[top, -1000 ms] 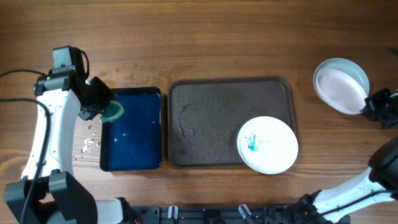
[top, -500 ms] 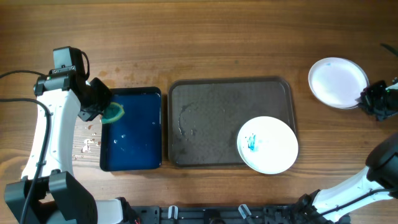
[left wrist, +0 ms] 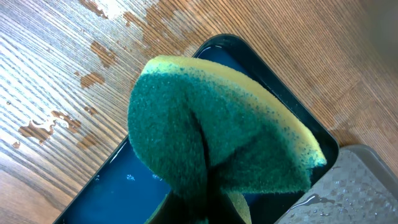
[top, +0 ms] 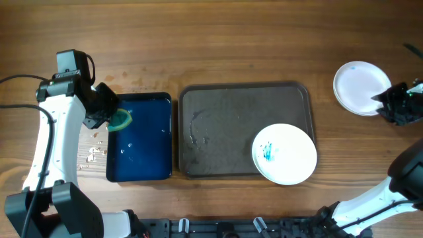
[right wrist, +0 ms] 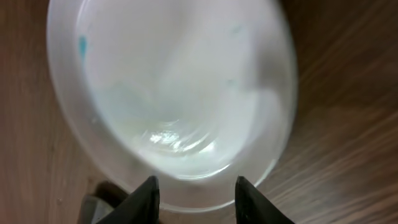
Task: Clean dirty plates on tray and stack at the side
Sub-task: 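Release the stacked plate and move the right gripper to the tray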
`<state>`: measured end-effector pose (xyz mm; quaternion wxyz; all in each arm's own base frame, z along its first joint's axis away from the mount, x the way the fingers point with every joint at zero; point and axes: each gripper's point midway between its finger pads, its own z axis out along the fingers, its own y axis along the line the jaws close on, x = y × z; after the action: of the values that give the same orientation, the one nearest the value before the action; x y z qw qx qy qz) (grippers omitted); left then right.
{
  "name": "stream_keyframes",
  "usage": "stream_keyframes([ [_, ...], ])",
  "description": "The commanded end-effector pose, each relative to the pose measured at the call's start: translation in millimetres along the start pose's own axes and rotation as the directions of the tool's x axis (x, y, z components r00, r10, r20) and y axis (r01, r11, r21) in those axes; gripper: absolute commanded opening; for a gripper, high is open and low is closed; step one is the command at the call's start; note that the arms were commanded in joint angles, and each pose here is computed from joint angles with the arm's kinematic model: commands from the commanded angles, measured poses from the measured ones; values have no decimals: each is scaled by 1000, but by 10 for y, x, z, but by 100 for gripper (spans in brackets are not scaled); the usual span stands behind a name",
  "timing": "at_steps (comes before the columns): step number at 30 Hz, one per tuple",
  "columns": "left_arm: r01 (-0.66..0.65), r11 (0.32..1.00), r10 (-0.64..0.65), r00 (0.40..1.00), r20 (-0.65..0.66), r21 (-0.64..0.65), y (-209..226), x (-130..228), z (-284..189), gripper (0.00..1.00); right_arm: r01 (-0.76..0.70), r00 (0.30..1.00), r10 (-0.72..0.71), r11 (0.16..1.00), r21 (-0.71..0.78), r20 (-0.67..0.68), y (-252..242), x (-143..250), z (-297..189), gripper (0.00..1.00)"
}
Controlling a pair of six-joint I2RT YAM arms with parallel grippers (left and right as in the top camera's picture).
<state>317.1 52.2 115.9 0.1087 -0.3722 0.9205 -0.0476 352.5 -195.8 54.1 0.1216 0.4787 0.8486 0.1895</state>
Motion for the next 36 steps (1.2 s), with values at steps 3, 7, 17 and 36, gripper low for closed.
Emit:
stream_keyframes([
  [3, -19, 1000, 19, 1000, 6, 15, -55, -32, -31, 4, 315, 949, -315, 944, -101, 15, 839, 212, -200, 44],
  [7, -19, 1000, 19, 1000, 6, 14, -54, -32, -31, 4, 497, 868, -496, 868, -16, 29, 1290, 624, -516, 37],
  [17, -20, 1000, 20, 1000, 9, 11, -49, -38, -31, 4, 518, 855, -514, 854, 50, -72, 1260, 1612, -1105, 33],
  [36, -46, 999, 46, 999, 10, 8, -44, -39, -31, 4, 267, 924, -179, 935, 234, -338, -429, 2962, -684, 38],
])
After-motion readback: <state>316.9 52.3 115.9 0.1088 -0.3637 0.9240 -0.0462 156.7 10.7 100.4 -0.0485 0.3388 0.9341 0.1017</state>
